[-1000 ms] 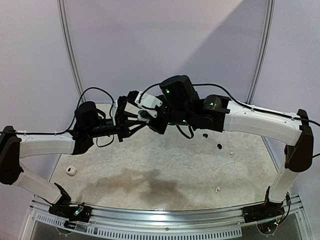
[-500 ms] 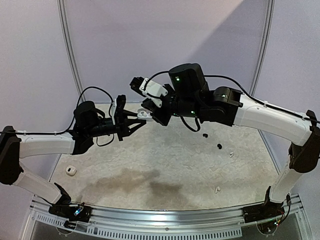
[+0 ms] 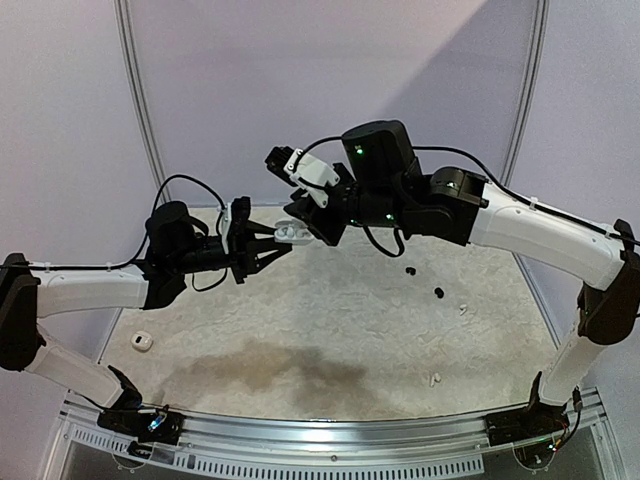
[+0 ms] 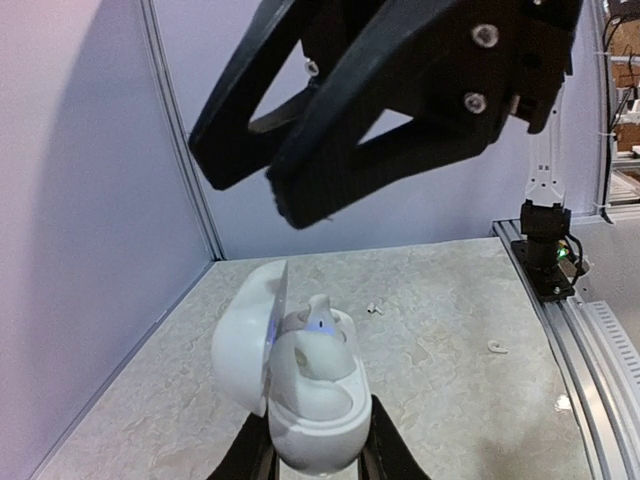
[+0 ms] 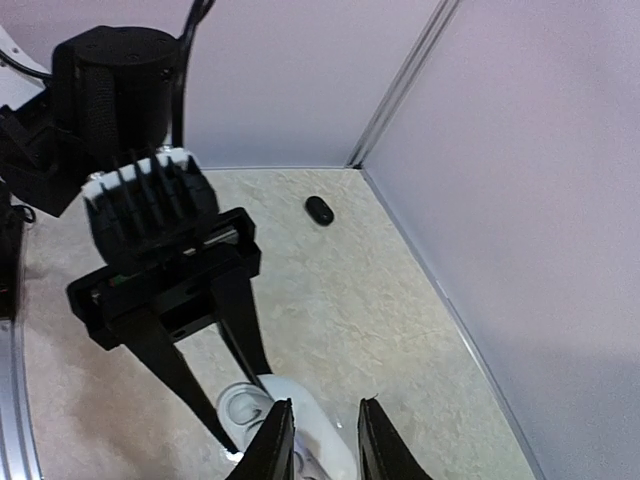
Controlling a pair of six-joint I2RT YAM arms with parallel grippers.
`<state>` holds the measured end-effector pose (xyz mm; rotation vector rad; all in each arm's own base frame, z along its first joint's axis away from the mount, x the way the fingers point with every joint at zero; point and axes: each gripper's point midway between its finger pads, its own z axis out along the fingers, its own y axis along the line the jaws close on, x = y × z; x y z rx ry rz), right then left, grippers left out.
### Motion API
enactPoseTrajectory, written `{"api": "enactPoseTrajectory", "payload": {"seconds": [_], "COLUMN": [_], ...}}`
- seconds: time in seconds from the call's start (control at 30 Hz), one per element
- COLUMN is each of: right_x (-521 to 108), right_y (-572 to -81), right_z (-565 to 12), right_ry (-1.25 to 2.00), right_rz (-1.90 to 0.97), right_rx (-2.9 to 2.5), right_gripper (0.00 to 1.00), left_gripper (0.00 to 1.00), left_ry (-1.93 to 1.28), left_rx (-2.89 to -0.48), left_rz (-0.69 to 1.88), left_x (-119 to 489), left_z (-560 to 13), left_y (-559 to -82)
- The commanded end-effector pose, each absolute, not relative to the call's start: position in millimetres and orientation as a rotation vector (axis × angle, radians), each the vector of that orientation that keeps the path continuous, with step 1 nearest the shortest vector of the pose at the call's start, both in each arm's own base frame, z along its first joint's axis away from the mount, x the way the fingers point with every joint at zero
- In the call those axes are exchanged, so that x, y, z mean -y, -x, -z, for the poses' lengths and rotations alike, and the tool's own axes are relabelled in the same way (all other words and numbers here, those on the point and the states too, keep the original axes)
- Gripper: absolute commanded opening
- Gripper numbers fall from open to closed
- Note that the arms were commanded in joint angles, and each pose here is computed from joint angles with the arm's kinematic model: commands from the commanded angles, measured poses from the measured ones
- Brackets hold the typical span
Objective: Insert the wireless bluetooth earbuds into the charging case
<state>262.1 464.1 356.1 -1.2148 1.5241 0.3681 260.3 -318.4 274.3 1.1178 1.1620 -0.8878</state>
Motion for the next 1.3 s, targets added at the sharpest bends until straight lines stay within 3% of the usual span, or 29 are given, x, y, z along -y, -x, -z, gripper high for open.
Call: {"api": "enactPoseTrajectory", "payload": {"seconds": [0.0,0.17,0.67,1.27], "right_x": [-466,-465,-466,-466], "right_y": [-232,-224,-264,-257], "right_z": [-361,-358,-334,-340], "right_ry": [1.283,1.297,1.261,1.274], "right_rz": [-0.565,-0.63,-0.416,-0.46], "right_rx": [-1.521,-1.562,-1.641,-1.595], "right_gripper": [0.22,0.2,0.19,0.17], "left_gripper": [0.0,0.0,0.0,0.0], "left_ry": [-1.131,-1.138,-1.147,-1.117], "left_rx": [-1.112,-1.109,-1.103,-1.137], "left_rz": [0.876,0.875,0.879,0.889], "left_x": [320,320,320,320], "left_z": [-288,-288,-287,-286], "left_y": [-257,-257,-253,-258]}}
